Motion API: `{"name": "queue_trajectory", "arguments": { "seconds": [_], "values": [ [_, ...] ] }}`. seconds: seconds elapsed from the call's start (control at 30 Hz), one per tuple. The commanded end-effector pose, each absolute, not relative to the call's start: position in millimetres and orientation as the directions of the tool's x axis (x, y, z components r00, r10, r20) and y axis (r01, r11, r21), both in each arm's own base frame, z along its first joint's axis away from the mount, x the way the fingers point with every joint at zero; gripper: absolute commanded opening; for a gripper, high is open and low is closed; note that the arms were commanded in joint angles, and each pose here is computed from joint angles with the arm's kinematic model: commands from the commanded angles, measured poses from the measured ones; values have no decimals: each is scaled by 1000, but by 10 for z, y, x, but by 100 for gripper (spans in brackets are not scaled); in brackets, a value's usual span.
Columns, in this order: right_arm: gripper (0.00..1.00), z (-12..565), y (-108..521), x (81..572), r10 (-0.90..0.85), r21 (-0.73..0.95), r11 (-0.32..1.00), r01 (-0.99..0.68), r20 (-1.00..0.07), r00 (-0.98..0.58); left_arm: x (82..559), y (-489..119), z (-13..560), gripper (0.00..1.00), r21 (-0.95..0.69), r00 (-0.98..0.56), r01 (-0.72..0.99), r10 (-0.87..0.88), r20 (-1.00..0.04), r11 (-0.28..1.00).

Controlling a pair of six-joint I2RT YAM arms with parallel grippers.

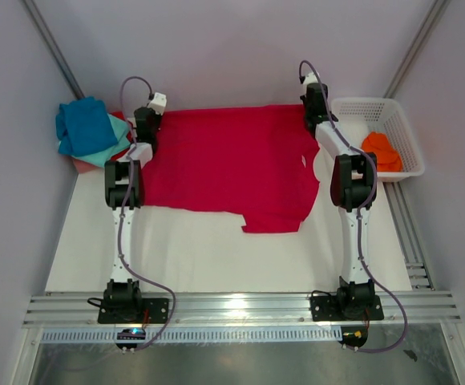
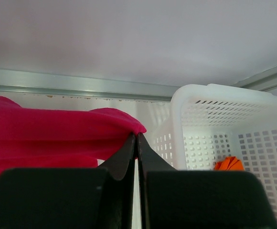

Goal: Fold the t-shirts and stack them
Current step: Fold the tshirt

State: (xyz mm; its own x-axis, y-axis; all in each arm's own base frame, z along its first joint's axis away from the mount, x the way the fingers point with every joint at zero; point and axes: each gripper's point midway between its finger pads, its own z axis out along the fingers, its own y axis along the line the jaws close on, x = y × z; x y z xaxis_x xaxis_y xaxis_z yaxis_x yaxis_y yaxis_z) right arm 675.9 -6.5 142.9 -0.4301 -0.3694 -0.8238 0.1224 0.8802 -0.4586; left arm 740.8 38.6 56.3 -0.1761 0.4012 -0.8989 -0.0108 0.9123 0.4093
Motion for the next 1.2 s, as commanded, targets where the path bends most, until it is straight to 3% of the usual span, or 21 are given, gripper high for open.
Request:
{"name": "queue_trajectory", "arguments": {
  "seconds": [0.0, 0.3, 0.43, 0.67, 1.0, 1.17],
  "values": [
    [3, 1881, -472, 6707, -337, -459, 846, 271, -854, -396, 7401, 841, 1301, 0, 418, -88, -155, 409, -908, 895],
    [3, 1996, -289, 6616, -385, -473, 865, 170, -841, -381, 7270, 648, 1497, 0, 363, -131, -51, 354, -926, 930],
    [3, 2079, -105, 6464, -402, -460, 885, 78, -837, -371, 7103, 396, 1616, 0, 282, -174, 79, 292, -940, 956],
    [3, 2038, 220, 6010, -445, -459, 886, -62, -806, -391, 6465, 23, 1836, 0, 171, -289, 268, 248, -925, 948],
    [3, 1927, 464, 5329, -502, -373, 864, -337, -685, -529, 5518, -404, 2140, 0, 44, -447, 579, 362, -818, 814],
    [3, 1936, 494, 4965, -521, -317, 851, -419, -614, -593, 5264, -509, 2257, 0, -53, -512, 606, 339, -790, 794]
  ]
}}
